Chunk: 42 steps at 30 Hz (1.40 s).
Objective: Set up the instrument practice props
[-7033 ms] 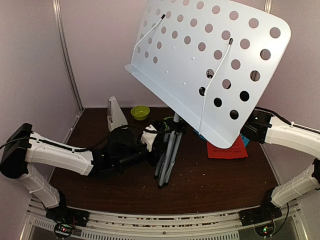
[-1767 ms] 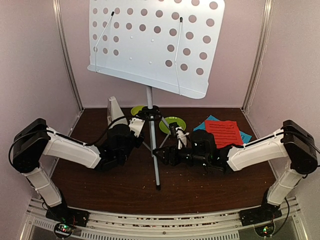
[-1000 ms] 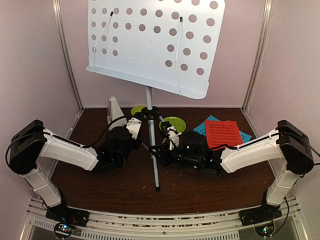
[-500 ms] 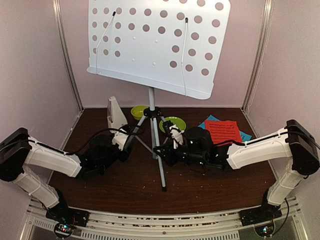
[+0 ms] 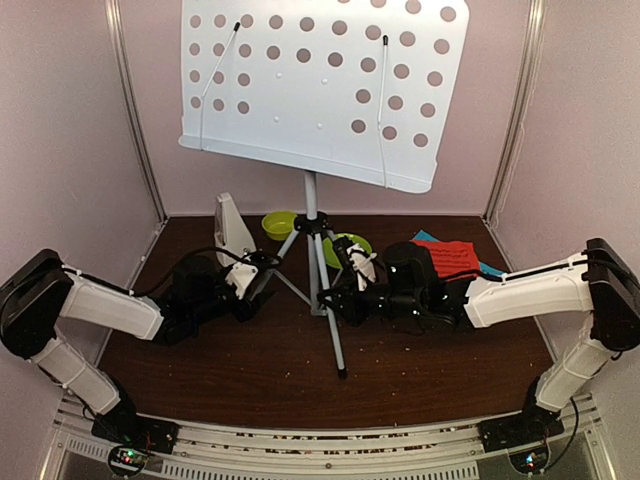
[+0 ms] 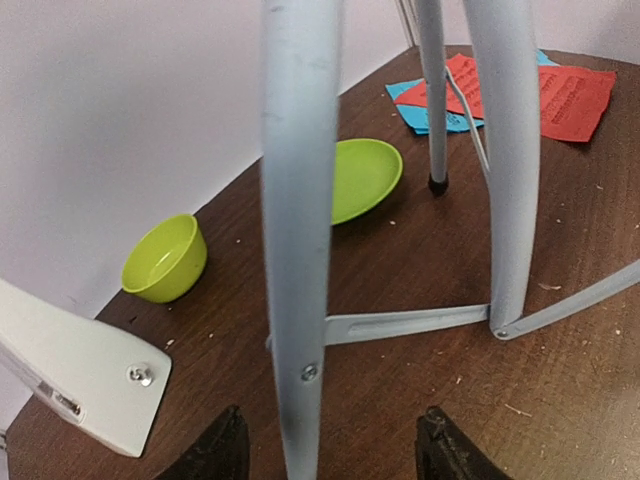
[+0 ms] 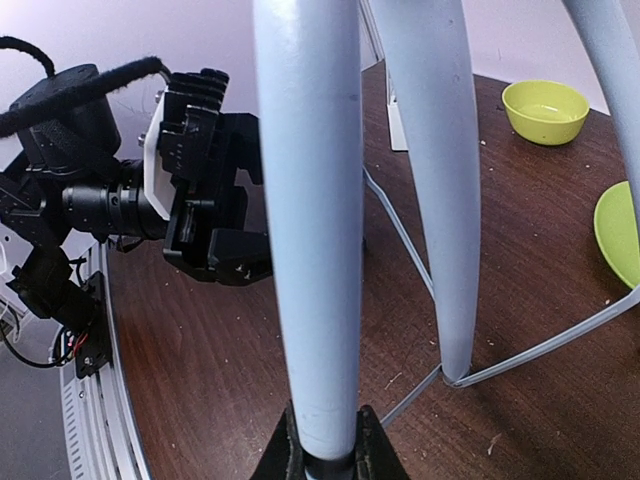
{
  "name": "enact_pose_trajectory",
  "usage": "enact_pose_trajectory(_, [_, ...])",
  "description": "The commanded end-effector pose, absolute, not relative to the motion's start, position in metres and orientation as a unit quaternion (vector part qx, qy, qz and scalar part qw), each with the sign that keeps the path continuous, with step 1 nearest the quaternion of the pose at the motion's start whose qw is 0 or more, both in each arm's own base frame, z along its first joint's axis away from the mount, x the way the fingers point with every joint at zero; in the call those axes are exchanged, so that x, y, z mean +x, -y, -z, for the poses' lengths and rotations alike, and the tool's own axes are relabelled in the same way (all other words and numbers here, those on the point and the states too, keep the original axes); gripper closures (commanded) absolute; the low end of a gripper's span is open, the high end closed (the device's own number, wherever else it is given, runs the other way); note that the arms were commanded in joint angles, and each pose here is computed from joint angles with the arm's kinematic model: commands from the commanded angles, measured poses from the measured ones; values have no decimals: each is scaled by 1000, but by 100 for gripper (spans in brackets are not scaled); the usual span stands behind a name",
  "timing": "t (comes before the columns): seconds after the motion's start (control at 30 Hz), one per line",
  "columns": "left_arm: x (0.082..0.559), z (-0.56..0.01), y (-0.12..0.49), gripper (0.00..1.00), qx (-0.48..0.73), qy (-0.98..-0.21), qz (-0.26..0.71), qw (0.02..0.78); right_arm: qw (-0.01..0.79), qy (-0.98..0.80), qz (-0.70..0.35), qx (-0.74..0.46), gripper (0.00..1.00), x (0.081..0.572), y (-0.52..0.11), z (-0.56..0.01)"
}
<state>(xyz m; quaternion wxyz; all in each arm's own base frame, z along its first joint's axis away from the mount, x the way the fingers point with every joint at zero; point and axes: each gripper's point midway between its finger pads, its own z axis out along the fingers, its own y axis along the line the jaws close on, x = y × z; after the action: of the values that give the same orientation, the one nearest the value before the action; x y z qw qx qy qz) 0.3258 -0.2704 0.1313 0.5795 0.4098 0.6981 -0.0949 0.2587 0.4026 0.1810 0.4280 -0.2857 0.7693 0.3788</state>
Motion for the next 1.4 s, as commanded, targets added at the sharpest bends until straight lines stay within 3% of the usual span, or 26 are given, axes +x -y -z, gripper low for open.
enact_pose_trajectory(0.0, [336, -142, 294, 43, 443, -669, 113, 585, 421, -778, -369, -285, 100, 267, -387, -184])
enact_pose_trajectory(0.2, [345, -136, 293, 49, 439, -674, 95, 586, 419, -779, -354, -303, 100, 274, -375, -182])
enact_pose_trajectory(0.47, [353, -127, 284, 68, 428, -694, 68, 575, 419, -783, -339, -311, 100, 281, -362, -181])
enact_pose_trajectory(0.57, [355, -128, 279, 68, 412, -701, 60, 579, 415, -784, -338, -314, 100, 282, -359, -178])
enact_pose_trajectory(0.67, [362, -132, 278, 59, 398, -703, 51, 588, 411, -786, -338, -316, 100, 284, -357, -173])
enact_pose_trajectory(0.8, [368, -131, 295, 60, 413, -701, 74, 577, 409, -787, -335, -318, 100, 285, -356, -170])
enact_pose_trajectory(0.93, [370, -128, 302, 70, 416, -701, 87, 573, 410, -790, -329, -316, 100, 288, -352, -169])
enact_pose_trajectory(1.13, [363, -134, 279, 99, 381, -714, 67, 584, 416, -796, -314, -309, 100, 298, -345, -174])
enact_pose_trajectory(1.37, [354, -135, 235, 100, 325, -739, 7, 591, 419, -808, -296, -291, 100, 315, -327, -173])
